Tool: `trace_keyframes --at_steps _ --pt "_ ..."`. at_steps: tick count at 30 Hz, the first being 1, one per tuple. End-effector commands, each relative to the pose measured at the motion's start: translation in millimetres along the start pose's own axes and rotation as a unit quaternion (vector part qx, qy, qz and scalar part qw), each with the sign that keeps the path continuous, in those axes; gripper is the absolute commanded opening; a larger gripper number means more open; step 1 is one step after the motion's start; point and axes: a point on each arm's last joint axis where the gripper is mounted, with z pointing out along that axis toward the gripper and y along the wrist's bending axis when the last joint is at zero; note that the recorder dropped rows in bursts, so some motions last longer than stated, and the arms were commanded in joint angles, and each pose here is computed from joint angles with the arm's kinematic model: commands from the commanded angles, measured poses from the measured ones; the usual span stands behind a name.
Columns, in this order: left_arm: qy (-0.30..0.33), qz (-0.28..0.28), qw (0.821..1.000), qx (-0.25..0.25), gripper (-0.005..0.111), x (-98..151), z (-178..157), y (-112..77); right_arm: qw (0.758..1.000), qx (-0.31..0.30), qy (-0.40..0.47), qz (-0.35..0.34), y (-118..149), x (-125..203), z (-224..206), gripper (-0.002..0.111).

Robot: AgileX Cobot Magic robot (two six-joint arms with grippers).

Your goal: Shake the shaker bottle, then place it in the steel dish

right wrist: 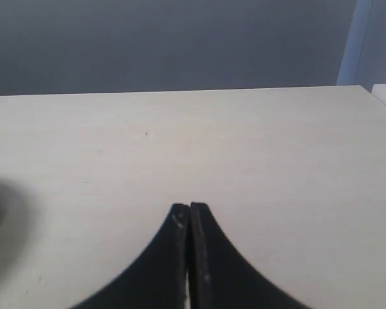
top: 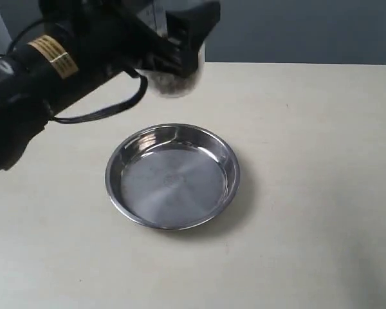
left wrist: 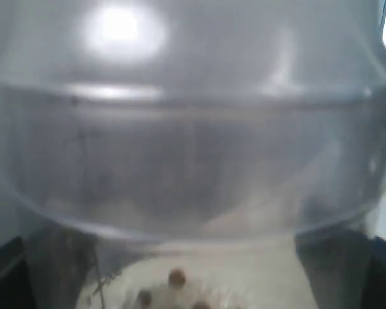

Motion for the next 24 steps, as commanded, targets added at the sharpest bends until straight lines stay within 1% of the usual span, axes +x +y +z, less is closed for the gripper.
trace_keyframes --at_steps 1,2,3,4,5,6,7,8,9,10,11,12,13,14,15,16,18,20,21,22,23,24 --pt "0.159 -0.048 0.985 -0.053 0.0 111.3 1.2 14.6 1.0 -0.002 -0.007 -0.002 0.2 -0.7 -0.2 -0.001" --pt "0.148 -0.055 0.986 -0.051 0.0 116.8 0.2 14.7 1.0 -0.002 -0.007 -0.002 0.2 -0.7 -0.2 -0.001" --pt "0.101 -0.053 0.993 -0.034 0.0 105.0 1.2 11.8 1.0 -0.002 -0.007 -0.002 0.2 -0.7 -0.2 -0.001" --pt "0.039 -0.043 0.998 -0.003 0.0 81.7 1.5 6.2 1.0 -0.002 -0.007 -0.002 0.2 -0.7 -0.2 -0.001" --pt "-0.011 -0.034 0.999 0.018 0.0 59.1 1.3 2.0 1.0 -0.002 -0.007 -0.002 0.2 -0.7 -0.2 -0.001" --pt "-0.06 -0.029 0.997 0.028 0.0 29.8 0.8 -0.9 1.0 -0.002 -0.008 -0.002 0.2 -0.9 -0.2 -0.001" --pt "-0.077 -0.019 0.996 0.027 0.0 7.8 0.5 -1.9 1.0 -0.002 -0.008 -0.002 0.2 -0.9 -0.2 -0.001" --pt "-0.053 -0.013 0.998 0.022 0.0 1.6 1.6 -1.7 1.0 -0.002 -0.008 -0.002 0.2 -0.9 -0.2 -0.001" --pt "-0.013 -0.015 1.0 0.015 0.0 5.9 4.1 -0.8 1.0 -0.002 -0.008 -0.002 0.2 -0.9 -0.2 -0.001" --pt "0.039 -0.015 0.999 0.009 0.0 22.5 7.1 0.6 1.0 -0.002 -0.008 -0.002 0.2 -0.9 -0.2 -0.001" --pt "0.089 -0.019 0.996 0.005 0.0 48.0 10.6 2.2 1.0 -0.002 -0.008 -0.002 0.2 -0.9 -0.2 -0.001" --pt "0.132 -0.034 0.991 -0.003 0.0 79.0 10.3 4.4 1.0 -0.002 -0.008 -0.002 0.2 -0.9 -0.2 -0.001" --pt "0.154 -0.049 0.987 -0.012 0.0 101.9 9.7 6.7 1.0 -0.002 -0.008 -0.002 0.2 -0.9 -0.2 -0.001" --pt "0.148 -0.06 0.987 -0.017 0.0 109.4 9.7 7.9 1.0 -0.002 -0.008 -0.002 0.2 -0.9 -0.2 -0.001" --pt "0.111 -0.058 0.992 -0.01 0.0 101.5 10.4 7.0 1.0 -0.002 -0.008 -0.002 0.2 -0.9 -0.2 -0.001" --pt "0.072 -0.05 0.996 0.006 0.0 85.3 11.0 4.0 1.0 -0.002 -0.008 -0.002 0.2 -0.9 -0.2 -0.001" --pt "-0.027 -0.024 0.998 0.041 0.0 28.0 8.7 -3.9 1.0 -0.002 -0.008 -0.002 0.2 -0.9 -0.2 -0.001" --pt "-0.065 0.006 0.997 0.039 0.0 -15.4 2.7 -5.9 1.0 -0.002 -0.008 -0.002 0.2 -0.9 -0.2 -0.001" --pt "-0.05 0.002 0.998 0.029 0.0 -22.6 0.6 -4.7 1.0 -0.002 -0.008 -0.002 0.2 -0.9 -0.2 -0.001" --pt "-0.025 -0.007 0.999 0.02 0.0 -17.9 1.1 -2.9 1.0 -0.002 -0.008 -0.002 0.2 -0.9 -0.2 -0.001" --pt "0.025 -0.016 1.0 0.009 0.0 2.5 3.7 -0.4 1.0 -0.002 -0.008 -0.002 0.2 -0.9 -0.2 -0.001" --pt "0.079 -0.03 0.996 -0.004 0.0 32.9 6.1 2.8 1.0 -0.002 -0.008 -0.002 0.2 -0.9 -0.2 -0.001"
